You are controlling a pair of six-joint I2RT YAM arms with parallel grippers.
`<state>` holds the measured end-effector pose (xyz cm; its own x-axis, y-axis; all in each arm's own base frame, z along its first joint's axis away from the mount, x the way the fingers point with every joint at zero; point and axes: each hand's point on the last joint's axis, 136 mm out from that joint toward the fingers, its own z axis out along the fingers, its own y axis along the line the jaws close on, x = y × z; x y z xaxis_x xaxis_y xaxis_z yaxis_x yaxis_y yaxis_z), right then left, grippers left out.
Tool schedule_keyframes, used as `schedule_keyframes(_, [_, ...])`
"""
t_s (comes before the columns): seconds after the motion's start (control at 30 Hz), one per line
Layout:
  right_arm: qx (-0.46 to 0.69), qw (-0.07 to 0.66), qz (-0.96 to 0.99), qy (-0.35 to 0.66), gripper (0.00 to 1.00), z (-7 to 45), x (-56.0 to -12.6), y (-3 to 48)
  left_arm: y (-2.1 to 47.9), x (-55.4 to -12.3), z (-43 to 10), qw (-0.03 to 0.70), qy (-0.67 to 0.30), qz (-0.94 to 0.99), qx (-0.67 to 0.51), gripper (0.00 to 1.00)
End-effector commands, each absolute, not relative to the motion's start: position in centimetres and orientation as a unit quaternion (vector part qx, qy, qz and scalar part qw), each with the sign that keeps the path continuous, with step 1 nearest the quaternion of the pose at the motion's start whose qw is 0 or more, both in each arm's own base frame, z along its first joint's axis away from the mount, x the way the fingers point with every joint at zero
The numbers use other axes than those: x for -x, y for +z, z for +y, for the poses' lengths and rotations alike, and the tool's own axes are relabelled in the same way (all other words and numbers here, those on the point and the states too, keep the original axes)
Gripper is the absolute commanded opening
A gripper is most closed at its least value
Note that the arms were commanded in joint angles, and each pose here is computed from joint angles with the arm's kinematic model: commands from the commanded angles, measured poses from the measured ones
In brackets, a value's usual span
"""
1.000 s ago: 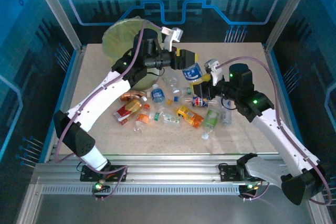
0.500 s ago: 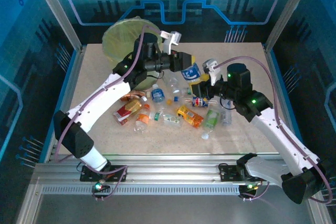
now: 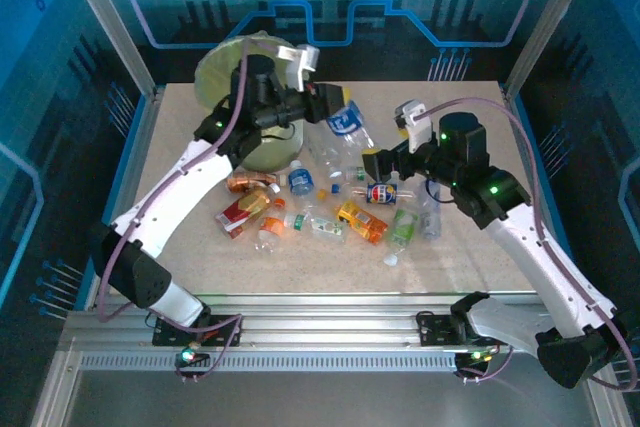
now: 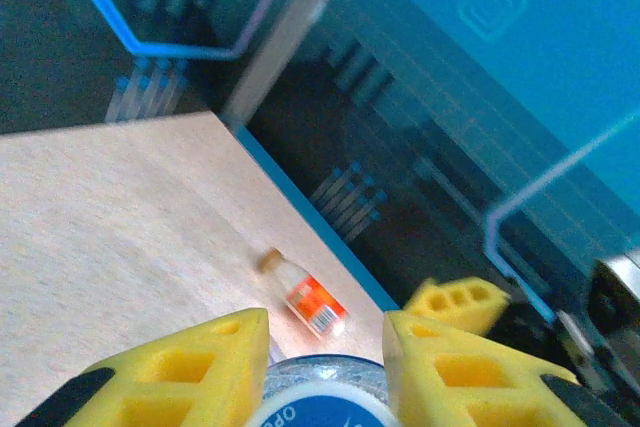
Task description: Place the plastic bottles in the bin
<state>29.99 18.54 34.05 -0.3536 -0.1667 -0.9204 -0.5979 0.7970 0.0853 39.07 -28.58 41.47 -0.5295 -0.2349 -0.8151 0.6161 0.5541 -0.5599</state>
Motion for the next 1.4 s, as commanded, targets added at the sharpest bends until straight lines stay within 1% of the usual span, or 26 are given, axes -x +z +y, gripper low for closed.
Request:
schedule_keyframes(0.0, [0.215, 0.526, 0.805, 0.172, 1.00, 16.1, -29.3, 35.5, 47.6, -40.2, -24.5, 0.564, -0.419, 0.703, -0.111, 0.00])
schedule_keyframes(0.1, [0.179, 0.532, 0.815, 0.142, 1.00, 14.0, -29.5, 35.7, 49.1, -42.2, -21.0, 0.601, -0.387, 0.695, -0.077, 0.00])
schedule_keyframes(0.2, [0.080, 0.518, 0.848, 0.081, 1.00, 9.3, -30.8, 34.9, 50.7, -43.7, -17.8, 0.641, -0.345, 0.684, -0.055, 0.00])
schedule_keyframes(0.27, [-0.007, 0.482, 0.875, 0.050, 1.00, 5.0, -31.6, 33.5, 51.4, -44.7, -16.0, 0.662, -0.310, 0.681, -0.046, 0.00])
schedule_keyframes(0.4, [-0.143, 0.390, 0.909, 0.044, 1.00, -1.3, -32.4, 29.2, 51.6, -46.6, -13.3, 0.681, -0.244, 0.690, -0.033, 0.00])
schedule_keyframes(0.53, [-0.208, 0.333, 0.918, 0.052, 1.00, -5.0, -33.4, 25.4, 50.2, -48.9, -11.0, 0.681, -0.181, 0.709, -0.023, 0.00])
schedule_keyframes(0.67, [-0.244, 0.286, 0.925, 0.048, 1.00, -7.9, -34.1, 22.1, 47.9, -51.1, -9.6, 0.669, -0.139, 0.729, -0.022, 0.00])
schedule_keyframes(0.8, [-0.260, 0.232, 0.937, 0.041, 1.00, -9.8, -34.6, 18.7, 45.2, -53.0, -9.0, 0.652, -0.117, 0.749, -0.023, 0.00])
schedule_keyframes(1.03, [-0.254, 0.141, 0.955, 0.060, 1.00, -10.1, -35.0, 12.5, 39.3, -55.4, -8.7, 0.600, -0.106, 0.793, -0.015, 0.00])
schedule_keyframes(1.27, [-0.241, 0.092, 0.964, 0.069, 1.00, -9.8, -35.1, 8.6, 34.3, -56.5, -9.0, 0.552, -0.107, 0.827, -0.012, 0.00])
schedule_keyframes(1.37, [-0.238, 0.080, 0.965, 0.082, 1.00, -9.5, -35.1, 7.5, 32.1, -56.8, -9.0, 0.533, -0.109, 0.839, -0.005, 0.03])
